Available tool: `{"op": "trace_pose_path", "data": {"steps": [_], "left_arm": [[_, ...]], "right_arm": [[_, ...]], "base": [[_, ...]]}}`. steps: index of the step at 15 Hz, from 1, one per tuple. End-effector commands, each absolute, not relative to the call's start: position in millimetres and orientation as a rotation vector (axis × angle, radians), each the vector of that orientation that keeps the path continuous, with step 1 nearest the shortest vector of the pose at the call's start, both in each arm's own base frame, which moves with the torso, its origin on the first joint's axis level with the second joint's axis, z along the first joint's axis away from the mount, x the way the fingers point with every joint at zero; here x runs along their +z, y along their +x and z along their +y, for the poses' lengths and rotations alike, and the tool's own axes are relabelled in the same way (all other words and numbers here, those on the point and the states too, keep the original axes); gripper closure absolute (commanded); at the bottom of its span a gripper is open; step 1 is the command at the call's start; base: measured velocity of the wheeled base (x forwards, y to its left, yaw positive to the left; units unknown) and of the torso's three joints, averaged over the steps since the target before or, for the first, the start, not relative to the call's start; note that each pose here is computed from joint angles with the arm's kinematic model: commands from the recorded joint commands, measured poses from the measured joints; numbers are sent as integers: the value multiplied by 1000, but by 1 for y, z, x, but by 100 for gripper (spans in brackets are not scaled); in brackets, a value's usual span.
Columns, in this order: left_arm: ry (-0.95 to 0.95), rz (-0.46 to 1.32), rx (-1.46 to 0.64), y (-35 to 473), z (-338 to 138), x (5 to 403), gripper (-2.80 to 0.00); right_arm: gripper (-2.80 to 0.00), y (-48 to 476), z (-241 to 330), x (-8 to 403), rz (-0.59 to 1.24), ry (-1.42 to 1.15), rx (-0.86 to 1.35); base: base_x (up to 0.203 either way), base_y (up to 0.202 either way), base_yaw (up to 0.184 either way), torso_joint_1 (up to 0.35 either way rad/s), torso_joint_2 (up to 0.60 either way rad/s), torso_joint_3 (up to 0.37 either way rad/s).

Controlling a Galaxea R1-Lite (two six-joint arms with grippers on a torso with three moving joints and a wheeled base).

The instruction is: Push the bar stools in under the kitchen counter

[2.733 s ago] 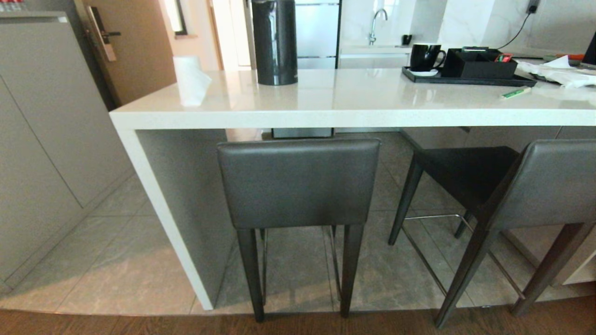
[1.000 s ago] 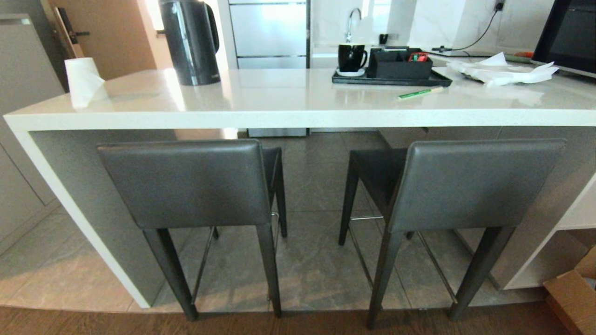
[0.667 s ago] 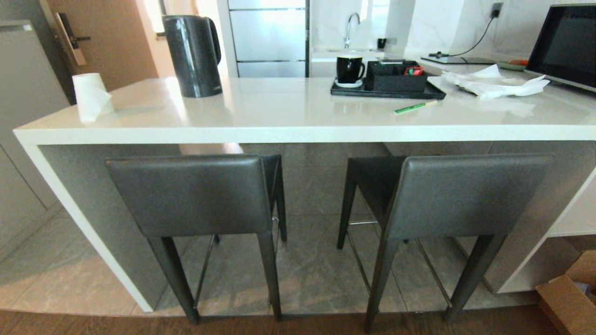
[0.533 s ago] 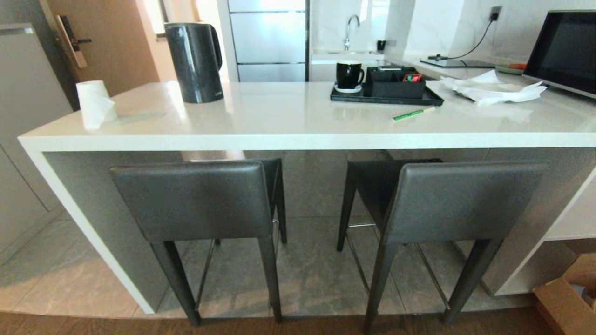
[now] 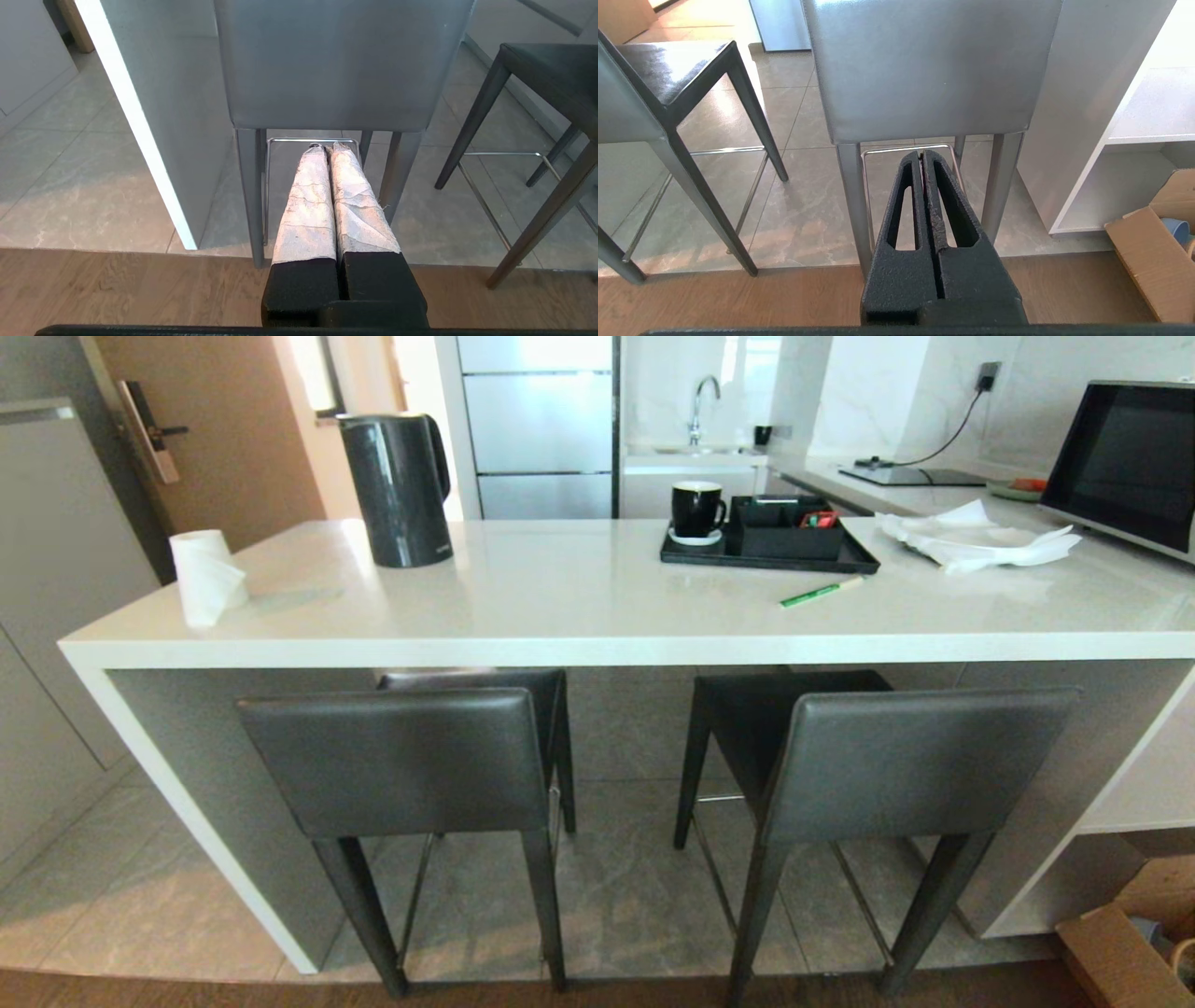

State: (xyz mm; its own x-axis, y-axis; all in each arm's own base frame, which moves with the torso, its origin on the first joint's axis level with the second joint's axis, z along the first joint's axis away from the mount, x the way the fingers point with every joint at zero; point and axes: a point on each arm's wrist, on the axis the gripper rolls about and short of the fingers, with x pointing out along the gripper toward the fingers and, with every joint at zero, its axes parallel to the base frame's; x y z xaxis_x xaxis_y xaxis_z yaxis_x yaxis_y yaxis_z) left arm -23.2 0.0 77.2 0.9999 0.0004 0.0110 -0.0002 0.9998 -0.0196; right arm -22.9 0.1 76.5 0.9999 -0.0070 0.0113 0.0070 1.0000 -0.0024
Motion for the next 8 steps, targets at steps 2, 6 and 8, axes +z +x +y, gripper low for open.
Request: {"op": "trace_pose_path", "data": {"steps": [2,6,8], "left_arm": [[-20,-11,1,-23,0,77,0],[-21,-11,0,-23,0,77,0],[-20,-11,0,-23,0,77,0]], "right_arm": [[0,-23,0,77,-9,-3,-6],[0,-23,0,77,-11,-3,-7],[0,-23,0,77,-11,-2,-8]], "base": [[0,0,0,0,0,0],[0,0,0,0,0,0],[0,0,0,0,0,0]]}}
